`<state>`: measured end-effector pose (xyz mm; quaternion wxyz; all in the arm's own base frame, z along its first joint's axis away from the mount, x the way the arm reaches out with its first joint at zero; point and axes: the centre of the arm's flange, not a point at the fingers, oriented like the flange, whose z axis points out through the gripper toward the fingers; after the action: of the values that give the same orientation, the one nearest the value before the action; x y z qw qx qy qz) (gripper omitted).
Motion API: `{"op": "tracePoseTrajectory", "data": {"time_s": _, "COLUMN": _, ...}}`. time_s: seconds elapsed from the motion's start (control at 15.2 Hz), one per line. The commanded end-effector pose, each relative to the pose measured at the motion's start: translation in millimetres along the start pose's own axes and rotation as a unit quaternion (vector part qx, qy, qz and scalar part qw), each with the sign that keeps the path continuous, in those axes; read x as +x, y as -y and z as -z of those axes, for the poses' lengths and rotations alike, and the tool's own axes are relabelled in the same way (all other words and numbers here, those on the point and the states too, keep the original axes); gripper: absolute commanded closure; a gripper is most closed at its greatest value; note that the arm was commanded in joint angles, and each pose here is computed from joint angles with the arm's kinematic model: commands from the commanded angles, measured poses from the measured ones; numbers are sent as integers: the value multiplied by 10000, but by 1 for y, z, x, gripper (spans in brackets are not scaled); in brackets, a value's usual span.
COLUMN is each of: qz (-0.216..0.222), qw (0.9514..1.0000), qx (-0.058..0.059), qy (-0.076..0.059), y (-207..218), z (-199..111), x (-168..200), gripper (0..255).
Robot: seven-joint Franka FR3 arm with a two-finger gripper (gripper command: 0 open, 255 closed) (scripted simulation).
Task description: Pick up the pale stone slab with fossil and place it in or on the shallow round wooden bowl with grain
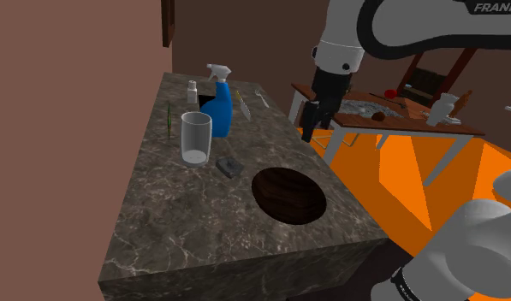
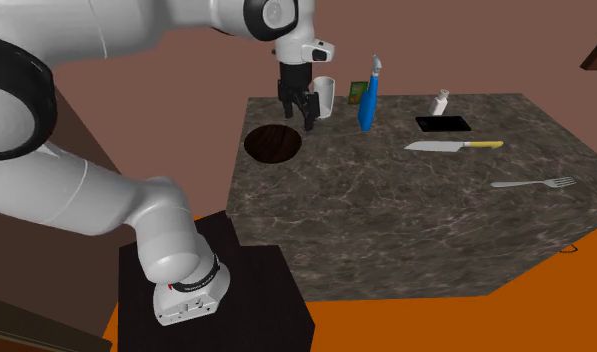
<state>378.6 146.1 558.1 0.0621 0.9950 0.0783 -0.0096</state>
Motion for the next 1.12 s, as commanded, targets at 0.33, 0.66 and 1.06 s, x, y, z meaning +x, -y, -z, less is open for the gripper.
{"op": "tracePoseTrajectory", "data": {"time_s": 0.33, "qz": 47, "qw": 9995, "qx": -304, "qy": -79, "y": 77, "z": -27, "x": 53, "gripper": 0}}
{"op": "tracePoseTrajectory", "data": {"time_s": 0.66, "qz": 84, "qw": 9985, "qx": -522, "qy": -131, "y": 131, "z": -48, "x": 92, "gripper": 0}}
{"op": "tracePoseTrajectory", "data": {"time_s": 1.06, "qz": 127, "qw": 9967, "qx": -775, "qy": -191, "y": 192, "z": -76, "x": 138, "gripper": 0}}
